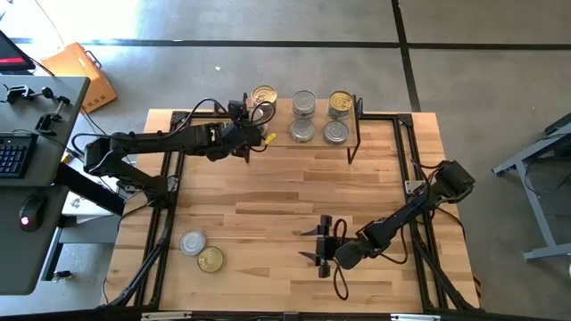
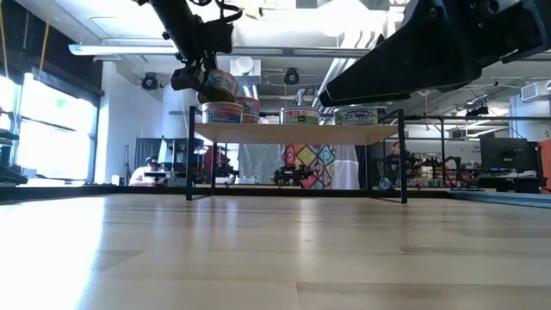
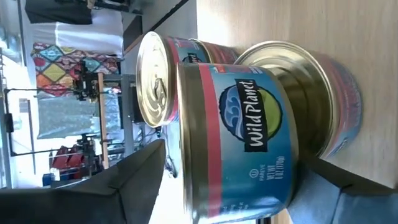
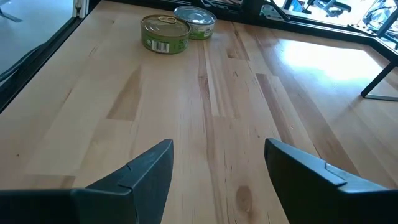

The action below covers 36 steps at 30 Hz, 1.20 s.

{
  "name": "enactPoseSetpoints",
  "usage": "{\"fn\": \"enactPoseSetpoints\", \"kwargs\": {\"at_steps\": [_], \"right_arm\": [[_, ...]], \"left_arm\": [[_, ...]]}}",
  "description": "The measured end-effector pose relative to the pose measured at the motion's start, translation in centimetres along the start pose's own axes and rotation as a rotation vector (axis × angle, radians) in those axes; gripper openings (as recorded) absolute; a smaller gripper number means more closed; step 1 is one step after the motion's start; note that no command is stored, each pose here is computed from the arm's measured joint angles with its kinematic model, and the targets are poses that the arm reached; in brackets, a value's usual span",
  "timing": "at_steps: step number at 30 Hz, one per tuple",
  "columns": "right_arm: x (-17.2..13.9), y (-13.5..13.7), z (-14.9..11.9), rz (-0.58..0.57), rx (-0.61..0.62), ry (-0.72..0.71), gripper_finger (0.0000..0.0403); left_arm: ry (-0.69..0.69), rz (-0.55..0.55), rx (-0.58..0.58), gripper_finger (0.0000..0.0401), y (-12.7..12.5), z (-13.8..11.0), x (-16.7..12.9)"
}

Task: Stack canned seafood by type on shelf
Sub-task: Stack the blue pink tuna can on top of the other blue pink tuna can on the shelf

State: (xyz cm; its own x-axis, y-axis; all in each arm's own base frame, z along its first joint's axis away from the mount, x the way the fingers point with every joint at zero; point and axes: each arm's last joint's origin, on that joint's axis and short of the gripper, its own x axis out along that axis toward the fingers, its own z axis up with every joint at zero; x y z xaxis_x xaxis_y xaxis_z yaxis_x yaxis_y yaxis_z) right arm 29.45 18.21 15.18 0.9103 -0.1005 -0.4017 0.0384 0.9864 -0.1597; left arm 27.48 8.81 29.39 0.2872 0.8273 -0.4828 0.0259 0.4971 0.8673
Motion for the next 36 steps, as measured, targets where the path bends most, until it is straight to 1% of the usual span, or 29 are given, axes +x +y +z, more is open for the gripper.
{"fn": "enactPoseSetpoints", "kwargs": {"at_steps": [5,10,20,24,26,28,36], "right_arm": [[0.0,0.0,0.0,0.0,0.001,0.0,0.0245],[0.0,0.0,0.0,0.0,0.0,0.0,0.0245],[0.0,0.0,0.0,0.0,0.001,0.0,0.0245],[0.0,0.0,0.0,0.0,0.001,0.0,0.0245],[0.0,0.0,0.0,0.0,0.0,0.0,0.0245],[0.0,0.0,0.0,0.0,0.001,0.0,0.0245],[0.0,0.0,0.0,0.0,0.0,0.002,0.0245]], "left_arm": [[-0.03,-0.023,-0.015,0.0287,-0.1,0.2,-0.1],[-0.068,-0.053,-0.029,0.0288,-0.2,0.3,-0.2],[-0.101,-0.092,-0.054,0.0292,0.1,0.1,0.4],[-0.103,-0.069,-0.084,0.0304,0.5,0.1,0.6],[-0.085,-0.021,-0.124,0.031,0.8,0.2,0.6],[-0.071,0.0,-0.13,0.0312,0.9,0.2,0.6],[-0.091,-0.031,-0.109,0.0311,0.5,0.4,0.1]]}}
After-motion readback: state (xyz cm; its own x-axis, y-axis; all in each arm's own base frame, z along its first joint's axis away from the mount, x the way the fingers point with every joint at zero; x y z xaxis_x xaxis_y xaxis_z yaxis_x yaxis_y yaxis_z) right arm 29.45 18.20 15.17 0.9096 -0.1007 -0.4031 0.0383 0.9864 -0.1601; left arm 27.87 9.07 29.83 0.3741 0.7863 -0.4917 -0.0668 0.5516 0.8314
